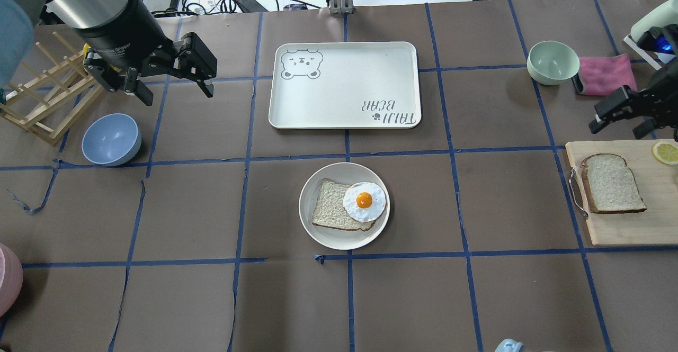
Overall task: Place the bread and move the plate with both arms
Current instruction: 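Move the right gripper to the bread slice on the wooden board, then lower the right gripper and grasp the bread slice's edge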
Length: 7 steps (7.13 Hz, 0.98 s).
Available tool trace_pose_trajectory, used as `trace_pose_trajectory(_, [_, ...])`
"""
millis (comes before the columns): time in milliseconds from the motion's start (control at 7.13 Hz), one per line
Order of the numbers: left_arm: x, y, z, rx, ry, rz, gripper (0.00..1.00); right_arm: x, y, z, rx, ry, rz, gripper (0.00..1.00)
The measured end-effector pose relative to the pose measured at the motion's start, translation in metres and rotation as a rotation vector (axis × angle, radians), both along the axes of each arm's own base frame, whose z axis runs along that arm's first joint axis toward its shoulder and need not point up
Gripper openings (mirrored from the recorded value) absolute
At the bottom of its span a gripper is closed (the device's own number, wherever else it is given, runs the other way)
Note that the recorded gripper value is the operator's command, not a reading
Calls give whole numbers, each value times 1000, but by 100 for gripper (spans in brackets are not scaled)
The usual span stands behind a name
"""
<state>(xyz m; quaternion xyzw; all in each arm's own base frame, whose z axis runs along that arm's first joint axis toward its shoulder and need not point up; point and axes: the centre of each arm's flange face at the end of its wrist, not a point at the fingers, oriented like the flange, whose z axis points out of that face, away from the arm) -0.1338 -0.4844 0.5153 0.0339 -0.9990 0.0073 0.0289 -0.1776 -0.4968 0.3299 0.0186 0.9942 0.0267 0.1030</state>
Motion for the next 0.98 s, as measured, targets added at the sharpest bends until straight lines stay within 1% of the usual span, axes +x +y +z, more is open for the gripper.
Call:
trace_pose_trajectory(280, [0, 0, 1, -1, -1, 0, 100, -62, 4, -49, -14, -12, 12, 100])
trace_pose_trajectory(421, [0, 0, 0, -1, -1, 0, 100, -85, 7, -74, -6, -29, 8, 100])
trace_pose_trajectory(561, [0, 0, 0, 0, -1, 0, 100, -99, 7, -93, 0, -38, 4, 96])
trace_pose_trajectory(841, [1, 0, 0, -1, -3, 1, 100, -107, 7, -111, 4, -47, -2, 89])
trace_pose_trajectory(982, [1, 0, 1, -1, -3, 1, 100, -106, 8, -118, 12, -56, -4, 89])
